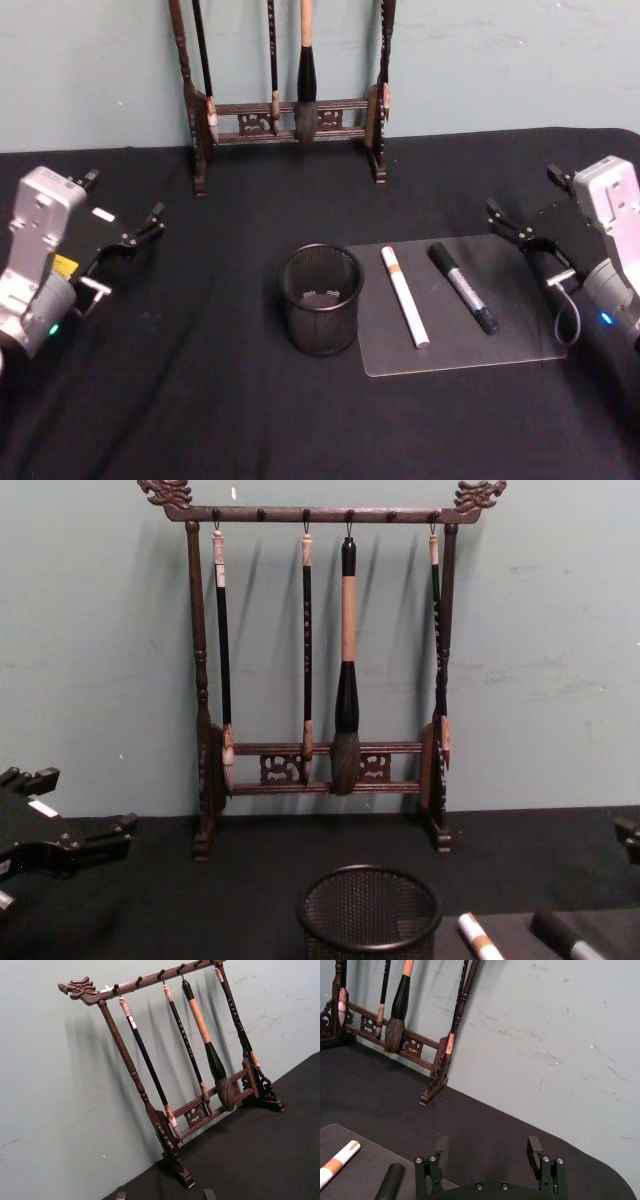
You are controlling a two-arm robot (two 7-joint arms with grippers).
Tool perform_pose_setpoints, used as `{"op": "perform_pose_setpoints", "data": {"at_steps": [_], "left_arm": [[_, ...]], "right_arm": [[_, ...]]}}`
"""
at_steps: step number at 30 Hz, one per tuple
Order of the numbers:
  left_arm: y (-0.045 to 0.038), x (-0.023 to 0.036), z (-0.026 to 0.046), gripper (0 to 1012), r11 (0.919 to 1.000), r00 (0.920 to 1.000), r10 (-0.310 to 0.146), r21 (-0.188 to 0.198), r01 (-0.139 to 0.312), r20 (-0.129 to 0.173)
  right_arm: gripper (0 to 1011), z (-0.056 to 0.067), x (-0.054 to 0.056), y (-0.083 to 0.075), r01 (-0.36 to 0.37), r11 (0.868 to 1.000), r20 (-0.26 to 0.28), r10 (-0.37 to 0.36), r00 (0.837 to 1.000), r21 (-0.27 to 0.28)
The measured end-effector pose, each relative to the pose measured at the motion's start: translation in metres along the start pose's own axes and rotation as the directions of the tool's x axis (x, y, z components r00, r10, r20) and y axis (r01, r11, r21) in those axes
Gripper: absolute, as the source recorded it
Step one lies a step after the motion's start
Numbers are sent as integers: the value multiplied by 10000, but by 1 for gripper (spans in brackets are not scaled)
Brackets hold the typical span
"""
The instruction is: Pick up the water-based marker from the table and place it into the pen holder.
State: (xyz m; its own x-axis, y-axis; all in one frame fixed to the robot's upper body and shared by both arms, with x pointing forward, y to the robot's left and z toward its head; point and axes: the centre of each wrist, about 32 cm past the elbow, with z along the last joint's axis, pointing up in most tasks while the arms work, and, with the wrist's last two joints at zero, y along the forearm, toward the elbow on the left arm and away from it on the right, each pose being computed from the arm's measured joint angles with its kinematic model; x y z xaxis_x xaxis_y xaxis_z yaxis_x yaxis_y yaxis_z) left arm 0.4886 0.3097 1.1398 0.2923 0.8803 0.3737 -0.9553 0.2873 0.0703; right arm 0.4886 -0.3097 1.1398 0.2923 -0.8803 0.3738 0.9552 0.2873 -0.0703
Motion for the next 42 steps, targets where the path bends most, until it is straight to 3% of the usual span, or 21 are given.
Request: {"op": "perform_pose_setpoints", "data": {"at_steps": [42], "left_arm": [[0, 0, 0, 1001, 10000, 10000, 0, -1, 0, 0]], "right_arm": [[1000, 0, 0, 0, 0, 10000, 0, 0, 10000, 0]]}}
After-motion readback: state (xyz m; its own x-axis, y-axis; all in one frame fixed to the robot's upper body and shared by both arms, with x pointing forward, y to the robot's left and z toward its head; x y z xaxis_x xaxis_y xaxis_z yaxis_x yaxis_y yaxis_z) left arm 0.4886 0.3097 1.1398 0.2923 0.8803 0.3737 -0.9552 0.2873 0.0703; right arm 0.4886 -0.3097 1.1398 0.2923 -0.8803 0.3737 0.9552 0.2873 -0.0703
